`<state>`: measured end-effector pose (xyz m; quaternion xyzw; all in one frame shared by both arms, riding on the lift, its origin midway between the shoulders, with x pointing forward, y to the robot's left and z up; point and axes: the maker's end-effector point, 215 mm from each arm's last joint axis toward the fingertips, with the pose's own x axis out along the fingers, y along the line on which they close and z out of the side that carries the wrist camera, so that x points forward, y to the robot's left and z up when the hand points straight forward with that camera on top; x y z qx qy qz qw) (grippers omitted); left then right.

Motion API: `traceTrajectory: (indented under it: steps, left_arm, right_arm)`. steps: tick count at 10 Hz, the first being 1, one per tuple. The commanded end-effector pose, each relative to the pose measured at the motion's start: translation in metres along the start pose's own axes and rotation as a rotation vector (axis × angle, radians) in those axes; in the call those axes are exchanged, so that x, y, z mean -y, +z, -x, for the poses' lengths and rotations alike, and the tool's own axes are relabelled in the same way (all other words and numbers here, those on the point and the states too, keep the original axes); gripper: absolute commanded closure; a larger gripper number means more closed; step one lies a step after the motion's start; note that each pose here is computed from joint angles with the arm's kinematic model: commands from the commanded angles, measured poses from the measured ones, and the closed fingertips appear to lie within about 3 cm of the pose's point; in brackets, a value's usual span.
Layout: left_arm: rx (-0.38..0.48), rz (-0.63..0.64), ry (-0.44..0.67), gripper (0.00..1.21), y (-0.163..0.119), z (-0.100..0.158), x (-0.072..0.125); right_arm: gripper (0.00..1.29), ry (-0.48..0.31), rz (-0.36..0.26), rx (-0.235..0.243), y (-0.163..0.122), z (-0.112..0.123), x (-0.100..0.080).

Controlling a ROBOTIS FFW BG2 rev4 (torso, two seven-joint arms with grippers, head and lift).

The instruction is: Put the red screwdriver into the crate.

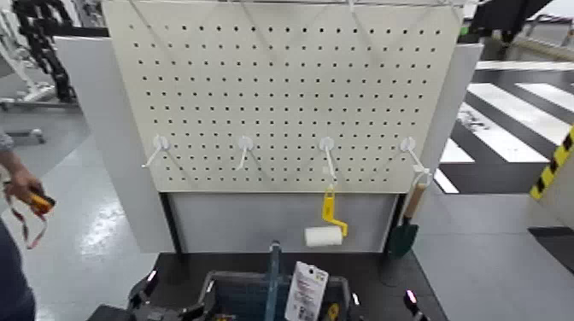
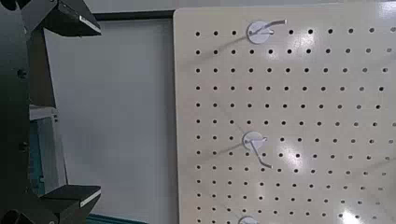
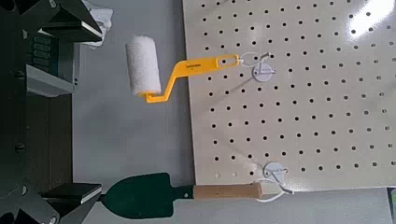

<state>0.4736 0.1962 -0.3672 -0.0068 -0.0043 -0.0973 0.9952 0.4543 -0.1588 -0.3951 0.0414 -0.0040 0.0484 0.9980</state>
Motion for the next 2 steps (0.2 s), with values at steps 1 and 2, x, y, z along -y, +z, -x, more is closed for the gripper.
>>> traceTrajectory:
  steps: [1,2]
  left_arm:
    - [0.005,-0.001,0.006,0.1,-0.003,0.0041,-0.0007]
    - [0.008,-0.001,0.005,0.1,-0.0021,0.004,0.0002]
  right_arm:
    - [0.16,0.001,0.006,0.002,0.0006,-0.0001,0.0003]
    - [0.16,0.001,0.007,-0.004,-0.0006,-0.0008,0.0002]
